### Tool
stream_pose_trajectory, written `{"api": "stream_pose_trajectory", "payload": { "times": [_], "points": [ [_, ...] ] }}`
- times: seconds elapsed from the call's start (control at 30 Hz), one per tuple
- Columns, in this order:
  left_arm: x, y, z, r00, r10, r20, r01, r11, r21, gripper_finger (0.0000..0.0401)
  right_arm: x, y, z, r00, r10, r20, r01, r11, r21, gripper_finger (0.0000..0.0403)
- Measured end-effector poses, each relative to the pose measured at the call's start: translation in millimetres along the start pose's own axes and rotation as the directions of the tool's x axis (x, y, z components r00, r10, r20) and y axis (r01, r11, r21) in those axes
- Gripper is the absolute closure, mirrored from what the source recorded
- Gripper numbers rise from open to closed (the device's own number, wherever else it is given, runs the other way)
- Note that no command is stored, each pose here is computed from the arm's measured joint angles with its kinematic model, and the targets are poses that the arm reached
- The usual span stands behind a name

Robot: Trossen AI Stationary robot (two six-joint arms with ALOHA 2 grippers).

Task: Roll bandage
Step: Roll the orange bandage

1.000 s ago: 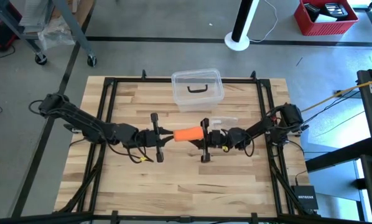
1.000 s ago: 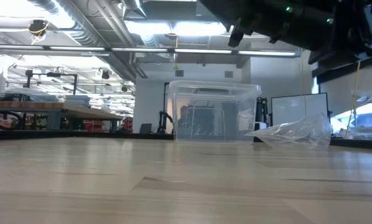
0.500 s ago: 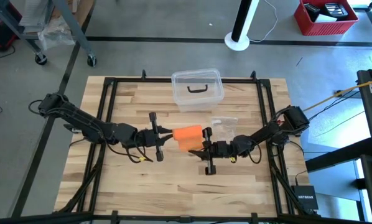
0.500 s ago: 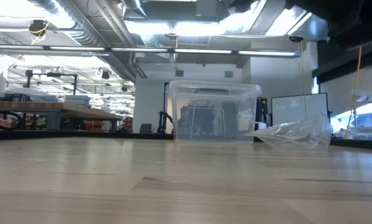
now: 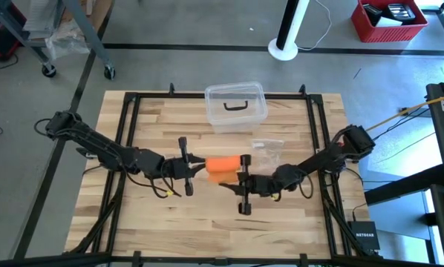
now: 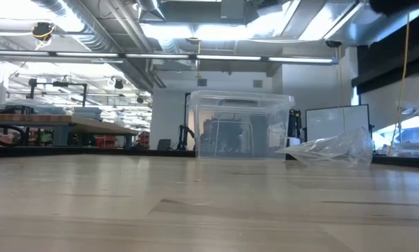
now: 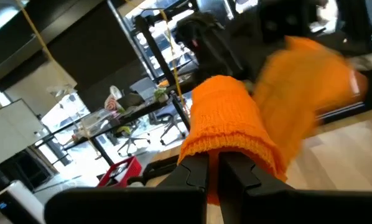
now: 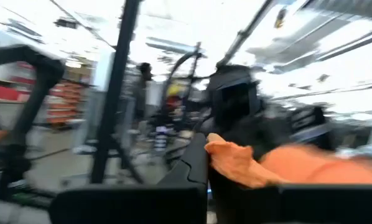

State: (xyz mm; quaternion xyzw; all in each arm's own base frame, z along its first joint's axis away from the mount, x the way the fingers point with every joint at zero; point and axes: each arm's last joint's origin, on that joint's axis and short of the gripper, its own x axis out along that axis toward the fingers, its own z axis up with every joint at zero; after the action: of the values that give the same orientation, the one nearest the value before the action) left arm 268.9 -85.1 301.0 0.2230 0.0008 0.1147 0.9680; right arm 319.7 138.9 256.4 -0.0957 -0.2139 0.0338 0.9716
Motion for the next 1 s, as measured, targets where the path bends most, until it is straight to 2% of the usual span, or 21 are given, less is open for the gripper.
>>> {"api": "stream_pose_trajectory", "payload": {
  "times": [0.13, 0.47, 0.57, 0.67, 0.83, 1.0],
  "points": [
    [-1.7, -2.9, 1.1, 1.000, -0.009, 0.001, 0.009, 1.000, 0.004, 0.0397, -1.5, -4.6, 14.4, 0.995, -0.100, -0.020, 0.099, 0.993, -0.062, 0.0394],
    [0.6, -8.1, -3.0, 0.999, -0.036, -0.012, 0.036, 0.999, -0.001, 0.0397, 5.5, -18.7, 17.1, 0.979, -0.195, -0.064, 0.190, 0.979, -0.079, 0.0390],
    [2.2, -10.7, -5.6, 0.999, -0.041, -0.021, 0.040, 0.999, -0.016, 0.0397, 12.2, -19.5, 18.3, 0.949, -0.282, -0.138, 0.273, 0.959, -0.078, 0.0389],
    [4.0, -13.5, -9.2, 0.998, -0.043, -0.039, 0.042, 0.999, -0.020, 0.0397, 18.3, -20.9, 16.6, 0.895, -0.378, -0.237, 0.364, 0.926, -0.102, 0.0389],
    [7.5, -17.6, -14.9, 0.997, -0.049, -0.060, 0.045, 0.997, -0.056, 0.0397, 25.2, -19.9, 14.8, 0.841, -0.417, -0.344, 0.375, 0.909, -0.185, 0.0379],
    [10.3, -20.6, -18.7, 0.996, -0.057, -0.070, 0.050, 0.994, -0.096, 0.0397, 28.8, -18.8, 13.8, 0.822, -0.409, -0.396, 0.343, 0.911, -0.231, 0.0317]
  ]
}}
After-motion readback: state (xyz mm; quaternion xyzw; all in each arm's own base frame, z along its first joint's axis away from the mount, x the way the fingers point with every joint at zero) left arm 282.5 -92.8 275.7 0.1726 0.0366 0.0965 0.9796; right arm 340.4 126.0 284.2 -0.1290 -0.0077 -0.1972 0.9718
